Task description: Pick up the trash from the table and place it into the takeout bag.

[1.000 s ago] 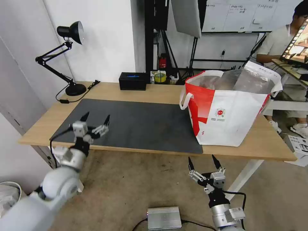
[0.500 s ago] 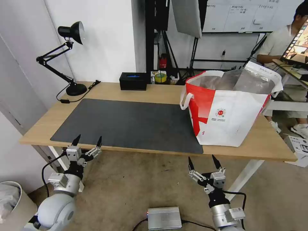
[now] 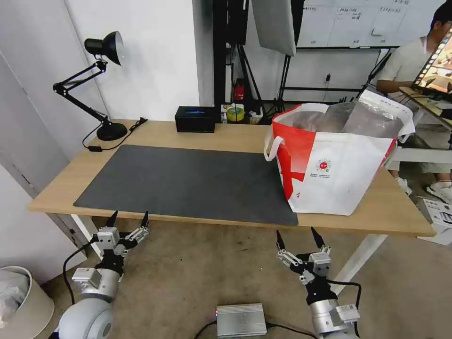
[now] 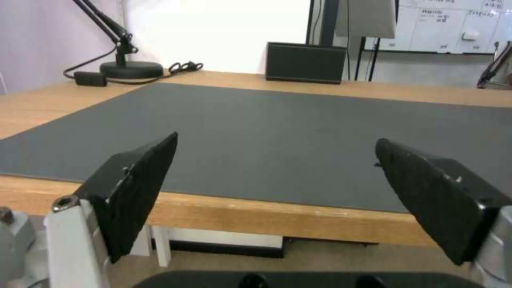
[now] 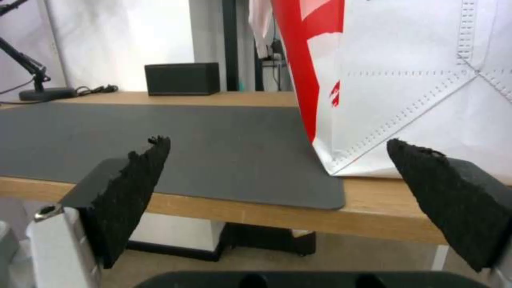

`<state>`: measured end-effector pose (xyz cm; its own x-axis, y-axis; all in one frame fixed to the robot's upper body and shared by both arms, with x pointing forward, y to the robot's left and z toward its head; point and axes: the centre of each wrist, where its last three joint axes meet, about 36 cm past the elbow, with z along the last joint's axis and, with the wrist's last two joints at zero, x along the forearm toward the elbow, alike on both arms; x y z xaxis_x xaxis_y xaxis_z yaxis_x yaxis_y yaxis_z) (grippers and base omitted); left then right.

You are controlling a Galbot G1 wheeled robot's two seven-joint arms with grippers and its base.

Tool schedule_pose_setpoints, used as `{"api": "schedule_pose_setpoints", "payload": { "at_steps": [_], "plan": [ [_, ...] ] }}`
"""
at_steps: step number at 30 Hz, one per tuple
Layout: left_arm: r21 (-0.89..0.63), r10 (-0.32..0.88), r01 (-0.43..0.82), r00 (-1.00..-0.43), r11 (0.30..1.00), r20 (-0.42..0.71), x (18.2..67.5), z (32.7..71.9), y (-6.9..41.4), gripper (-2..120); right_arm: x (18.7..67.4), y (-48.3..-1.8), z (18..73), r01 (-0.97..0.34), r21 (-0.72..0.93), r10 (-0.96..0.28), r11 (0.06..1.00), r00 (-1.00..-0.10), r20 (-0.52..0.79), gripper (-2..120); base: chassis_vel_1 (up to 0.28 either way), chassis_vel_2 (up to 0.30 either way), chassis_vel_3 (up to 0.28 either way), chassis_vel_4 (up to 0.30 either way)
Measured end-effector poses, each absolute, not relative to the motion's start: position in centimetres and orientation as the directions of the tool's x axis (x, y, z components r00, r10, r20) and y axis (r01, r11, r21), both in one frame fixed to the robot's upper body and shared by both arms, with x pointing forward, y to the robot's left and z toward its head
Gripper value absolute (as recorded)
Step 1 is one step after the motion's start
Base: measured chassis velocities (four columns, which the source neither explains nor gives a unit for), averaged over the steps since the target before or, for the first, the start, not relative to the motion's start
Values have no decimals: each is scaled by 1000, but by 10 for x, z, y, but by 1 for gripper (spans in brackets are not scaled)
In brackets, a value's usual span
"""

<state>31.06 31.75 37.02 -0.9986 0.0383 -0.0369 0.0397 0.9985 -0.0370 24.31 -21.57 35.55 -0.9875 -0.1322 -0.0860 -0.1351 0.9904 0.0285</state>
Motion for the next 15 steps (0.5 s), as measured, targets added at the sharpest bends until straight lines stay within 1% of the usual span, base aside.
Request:
{"api": "schedule_pose_setpoints", "payload": {
  "at_steps": [15],
  "plan": [
    [-37, 41, 43, -998, 998, -38, 311, 371, 317, 100, 243, -216, 356, -135, 28, -132, 990, -987, -86, 100, 0, 0, 0, 0]
  ]
}}
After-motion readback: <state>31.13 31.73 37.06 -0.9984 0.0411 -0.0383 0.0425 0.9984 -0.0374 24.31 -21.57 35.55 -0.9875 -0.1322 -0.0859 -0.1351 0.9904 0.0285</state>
